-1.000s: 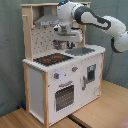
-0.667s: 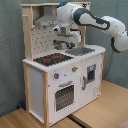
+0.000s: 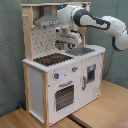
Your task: Play with the kitchen
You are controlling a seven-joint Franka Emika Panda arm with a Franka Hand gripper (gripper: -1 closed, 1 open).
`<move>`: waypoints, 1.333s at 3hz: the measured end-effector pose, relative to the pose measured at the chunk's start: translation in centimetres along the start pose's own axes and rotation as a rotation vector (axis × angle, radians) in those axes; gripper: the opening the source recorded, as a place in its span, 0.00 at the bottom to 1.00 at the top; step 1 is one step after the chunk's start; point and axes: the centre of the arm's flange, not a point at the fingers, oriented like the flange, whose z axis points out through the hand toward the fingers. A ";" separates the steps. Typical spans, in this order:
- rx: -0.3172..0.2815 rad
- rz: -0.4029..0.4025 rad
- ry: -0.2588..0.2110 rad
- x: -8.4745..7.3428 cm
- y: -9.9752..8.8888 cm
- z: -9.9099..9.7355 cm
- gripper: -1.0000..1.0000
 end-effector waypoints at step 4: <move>-0.035 0.092 -0.036 -3.1 0.7 2.1 0.00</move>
